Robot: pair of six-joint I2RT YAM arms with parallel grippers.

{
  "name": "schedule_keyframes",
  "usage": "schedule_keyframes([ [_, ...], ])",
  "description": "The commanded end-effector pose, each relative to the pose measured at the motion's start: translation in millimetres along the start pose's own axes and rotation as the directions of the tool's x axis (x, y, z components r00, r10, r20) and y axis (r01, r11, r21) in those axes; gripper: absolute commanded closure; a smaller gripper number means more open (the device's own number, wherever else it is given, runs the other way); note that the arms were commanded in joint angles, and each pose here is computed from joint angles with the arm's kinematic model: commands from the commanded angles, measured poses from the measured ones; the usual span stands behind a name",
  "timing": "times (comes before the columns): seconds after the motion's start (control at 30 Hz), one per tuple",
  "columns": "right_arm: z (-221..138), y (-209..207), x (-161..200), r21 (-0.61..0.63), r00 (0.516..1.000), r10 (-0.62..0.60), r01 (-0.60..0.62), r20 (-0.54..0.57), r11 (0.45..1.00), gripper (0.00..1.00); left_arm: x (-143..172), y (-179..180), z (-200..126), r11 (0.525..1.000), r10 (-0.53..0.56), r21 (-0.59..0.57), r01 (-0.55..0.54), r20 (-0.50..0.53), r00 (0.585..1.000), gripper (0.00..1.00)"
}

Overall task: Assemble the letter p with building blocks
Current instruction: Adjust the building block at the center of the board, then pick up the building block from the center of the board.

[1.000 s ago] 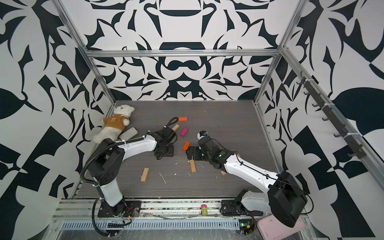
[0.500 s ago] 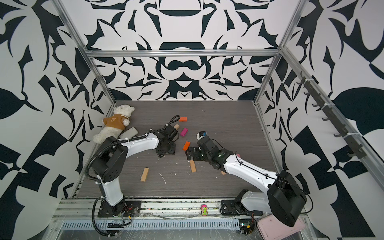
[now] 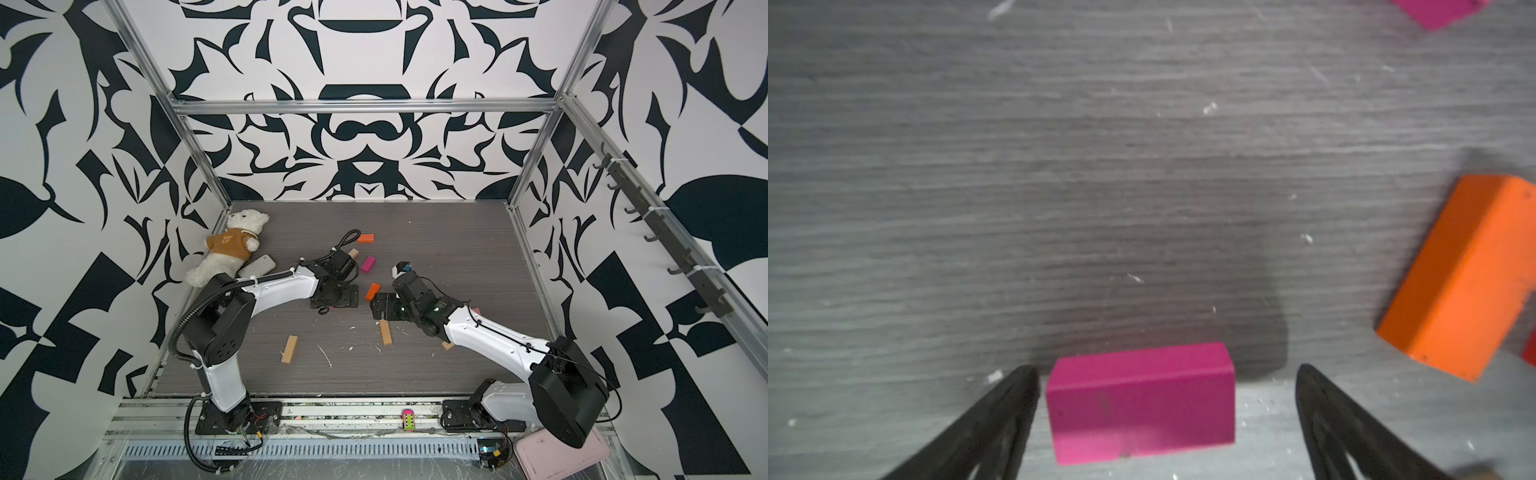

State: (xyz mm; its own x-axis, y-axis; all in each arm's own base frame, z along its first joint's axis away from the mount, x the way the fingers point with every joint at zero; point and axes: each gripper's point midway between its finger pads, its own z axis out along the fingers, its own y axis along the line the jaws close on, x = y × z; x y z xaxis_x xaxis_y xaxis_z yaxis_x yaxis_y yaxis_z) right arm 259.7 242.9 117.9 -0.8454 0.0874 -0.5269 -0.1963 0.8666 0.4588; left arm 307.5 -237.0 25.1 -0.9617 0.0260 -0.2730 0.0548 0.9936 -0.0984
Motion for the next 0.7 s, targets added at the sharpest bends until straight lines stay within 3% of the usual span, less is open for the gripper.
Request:
schedule_keyframes([
  [0.0, -6, 12, -19, -0.003, 0.999, -0.009, 0.009, 0.046, 1.000, 0.02, 1, -4, -25, 0.998, -0.006, 0.058, 0.005, 0.015, 1.000, 0.01],
  [0.23, 4, 13, -28, 0.048, 0.999, 0.027, -0.029, 0.033, 0.998, 0.09, -18, -7, -106, 0.981, -0.010, 0.191, -0.022, 0.168, 0.986, 0.01],
  [0.4, 22, 12, -32, 0.095, 0.998, 0.055, -0.055, 0.005, 0.994, 0.10, -22, 20, -160, 0.945, -0.082, 0.328, -0.016, 0.283, 0.956, 0.01],
  [0.53, 44, 13, -35, 0.120, 0.995, 0.099, -0.098, -0.004, 0.988, 0.15, -19, 53, -184, 0.918, -0.167, 0.395, 0.022, 0.336, 0.927, 0.01],
  [0.67, 67, 10, -32, 0.168, 0.992, 0.118, -0.110, -0.038, 0.980, 0.23, -9, 62, -197, 0.888, -0.161, 0.460, -0.008, 0.328, 0.931, 0.01],
])
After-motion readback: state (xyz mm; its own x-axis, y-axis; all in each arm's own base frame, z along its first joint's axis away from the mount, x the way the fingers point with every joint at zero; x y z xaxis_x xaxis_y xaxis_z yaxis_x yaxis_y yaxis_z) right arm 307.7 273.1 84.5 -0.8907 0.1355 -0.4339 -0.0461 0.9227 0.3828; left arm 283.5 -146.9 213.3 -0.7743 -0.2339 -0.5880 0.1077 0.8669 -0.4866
